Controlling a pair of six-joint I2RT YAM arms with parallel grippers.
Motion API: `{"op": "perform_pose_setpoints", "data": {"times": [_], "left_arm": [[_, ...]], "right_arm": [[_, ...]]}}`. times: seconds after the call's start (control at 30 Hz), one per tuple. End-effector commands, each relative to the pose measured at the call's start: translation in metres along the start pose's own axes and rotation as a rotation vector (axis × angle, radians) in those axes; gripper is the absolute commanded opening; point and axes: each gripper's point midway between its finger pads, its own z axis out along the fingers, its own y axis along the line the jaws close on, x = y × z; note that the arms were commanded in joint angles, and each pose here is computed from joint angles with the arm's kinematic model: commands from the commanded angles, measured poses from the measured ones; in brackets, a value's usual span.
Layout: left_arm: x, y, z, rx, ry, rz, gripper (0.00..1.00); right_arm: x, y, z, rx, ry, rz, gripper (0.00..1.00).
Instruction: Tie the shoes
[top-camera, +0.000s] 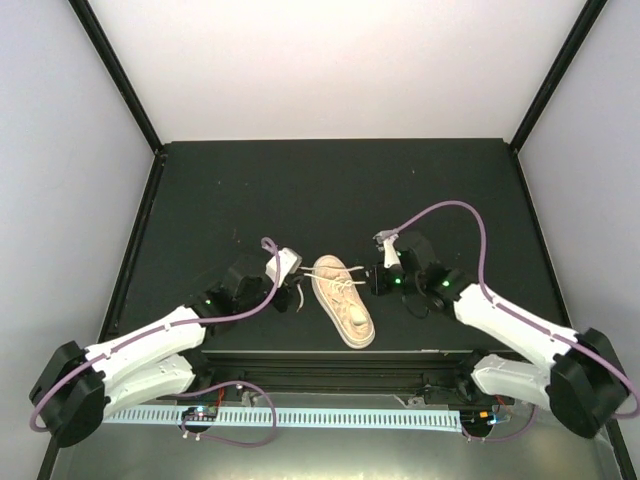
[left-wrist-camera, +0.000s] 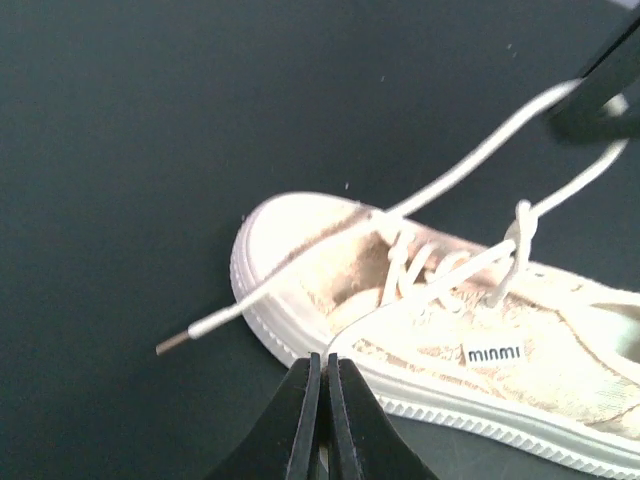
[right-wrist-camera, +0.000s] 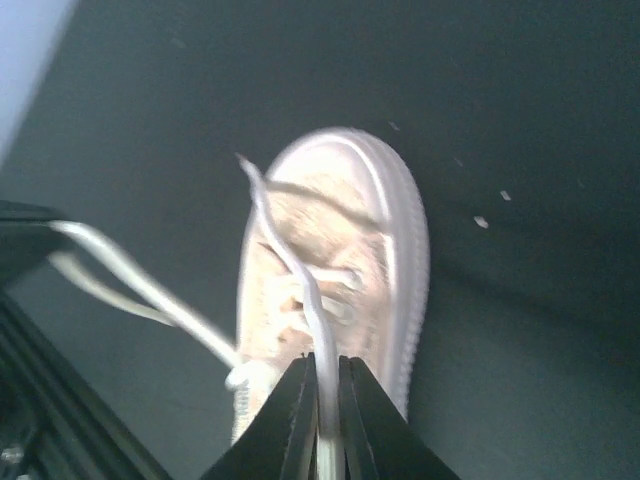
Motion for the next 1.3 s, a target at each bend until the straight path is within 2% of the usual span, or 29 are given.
{"op": "perform_pose_setpoints", "data": {"times": [0.0,0.1,0.3,0.37,0.43,0.5,0.63,0.77,0.93,1.27], "left_arm": [[0.023,0.004,0.010,-0.012,0.092,-0.130,0.02],[0.037,0.003,0.021,0.004,0.130,-0.200,0.02],[0.040,0.005,0.040,0.031,0.166,-0.257,0.02],[0.037,0.007,0.045,0.036,0.164,-0.264,0.01],[0.036,0.007,0.047,0.041,0.163,-0.265,0.02],[0.038,0.006,0.047,0.048,0.168,-0.268,0.02],[0.049,0.007,0.041,0.034,0.178,-0.308,0.02],[0.056,0.004,0.034,0.050,0.166,-0.340,0.01],[0.054,0.002,0.028,0.062,0.140,-0.355,0.02],[0.055,-0.001,0.028,0.084,0.142,-0.366,0.02]], "right_arm": [[-0.036,0.053,-0.037,-0.272,-0.226,-0.113,0.12],[-0.027,0.088,-0.062,-0.487,-0.266,-0.244,0.19],[0.017,0.113,-0.070,-0.717,-0.095,-0.345,0.21],[0.014,0.097,-0.058,-0.608,-0.095,-0.292,0.24],[0.000,0.064,-0.040,-0.386,-0.128,-0.206,0.44],[-0.009,0.043,-0.033,-0.235,-0.119,-0.185,0.48],[-0.025,0.039,-0.024,-0.143,-0.067,-0.250,0.58],[-0.035,0.041,-0.008,-0.068,0.016,-0.370,0.57],[-0.024,0.046,0.027,0.001,0.139,-0.511,0.52],[-0.017,0.052,0.083,0.056,0.184,-0.645,0.48]]}}
